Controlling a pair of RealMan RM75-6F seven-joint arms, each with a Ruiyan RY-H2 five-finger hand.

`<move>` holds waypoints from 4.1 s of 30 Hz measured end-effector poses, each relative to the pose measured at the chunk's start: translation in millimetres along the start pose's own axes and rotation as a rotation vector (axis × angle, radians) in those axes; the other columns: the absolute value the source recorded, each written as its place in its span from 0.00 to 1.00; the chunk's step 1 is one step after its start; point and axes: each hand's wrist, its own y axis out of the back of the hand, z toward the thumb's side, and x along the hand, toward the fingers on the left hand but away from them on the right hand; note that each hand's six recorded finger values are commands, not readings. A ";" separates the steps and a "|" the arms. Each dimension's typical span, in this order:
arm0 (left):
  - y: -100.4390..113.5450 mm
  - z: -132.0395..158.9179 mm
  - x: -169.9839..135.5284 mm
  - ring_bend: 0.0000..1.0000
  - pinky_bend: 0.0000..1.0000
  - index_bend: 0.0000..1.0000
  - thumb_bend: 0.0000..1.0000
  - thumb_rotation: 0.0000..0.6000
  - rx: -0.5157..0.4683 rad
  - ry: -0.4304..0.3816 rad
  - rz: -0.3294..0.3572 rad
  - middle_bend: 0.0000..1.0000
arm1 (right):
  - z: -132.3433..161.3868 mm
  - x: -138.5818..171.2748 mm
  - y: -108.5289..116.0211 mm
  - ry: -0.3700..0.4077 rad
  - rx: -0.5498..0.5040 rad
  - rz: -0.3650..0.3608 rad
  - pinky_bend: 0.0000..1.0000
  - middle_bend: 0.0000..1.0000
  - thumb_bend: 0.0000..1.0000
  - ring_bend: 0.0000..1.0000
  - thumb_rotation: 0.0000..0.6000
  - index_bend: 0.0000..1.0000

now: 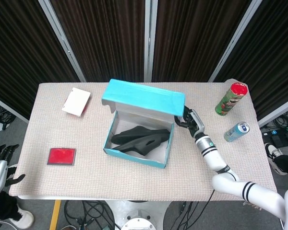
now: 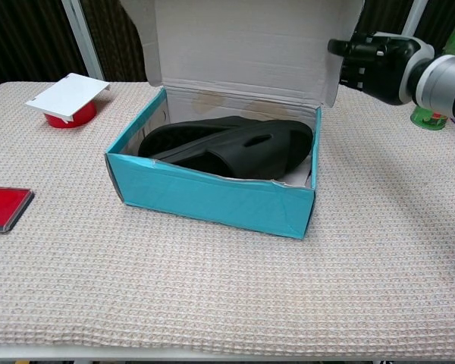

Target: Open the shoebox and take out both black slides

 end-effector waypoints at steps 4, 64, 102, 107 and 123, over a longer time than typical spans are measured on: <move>-0.1 -0.8 -0.3 0.09 0.14 0.15 0.06 1.00 -0.001 -0.001 0.000 0.17 | 5.7 -9.0 1.2 -0.003 -0.023 -0.046 0.00 0.00 0.21 0.00 1.00 0.00; -17.5 -14.4 -3.5 0.09 0.14 0.15 0.06 1.00 -0.057 0.014 -0.041 0.17 | -31.4 41.2 -103.7 0.316 1.675 0.264 0.00 0.32 0.05 0.00 1.00 0.29; -27.6 -15.8 -1.0 0.09 0.14 0.15 0.06 1.00 -0.086 0.015 -0.080 0.17 | -39.3 50.6 -104.1 0.280 1.678 0.280 0.00 0.36 0.05 0.00 1.00 0.26; -27.3 -16.6 -1.5 0.09 0.14 0.15 0.06 1.00 -0.089 0.018 -0.079 0.17 | -44.7 44.2 -109.9 0.275 1.703 0.294 0.00 0.37 0.06 0.00 1.00 0.30; -27.0 -16.6 -2.5 0.09 0.14 0.15 0.06 1.00 -0.094 0.018 -0.081 0.17 | -39.2 25.9 -120.8 0.409 1.780 0.214 0.00 0.61 0.46 0.21 1.00 0.72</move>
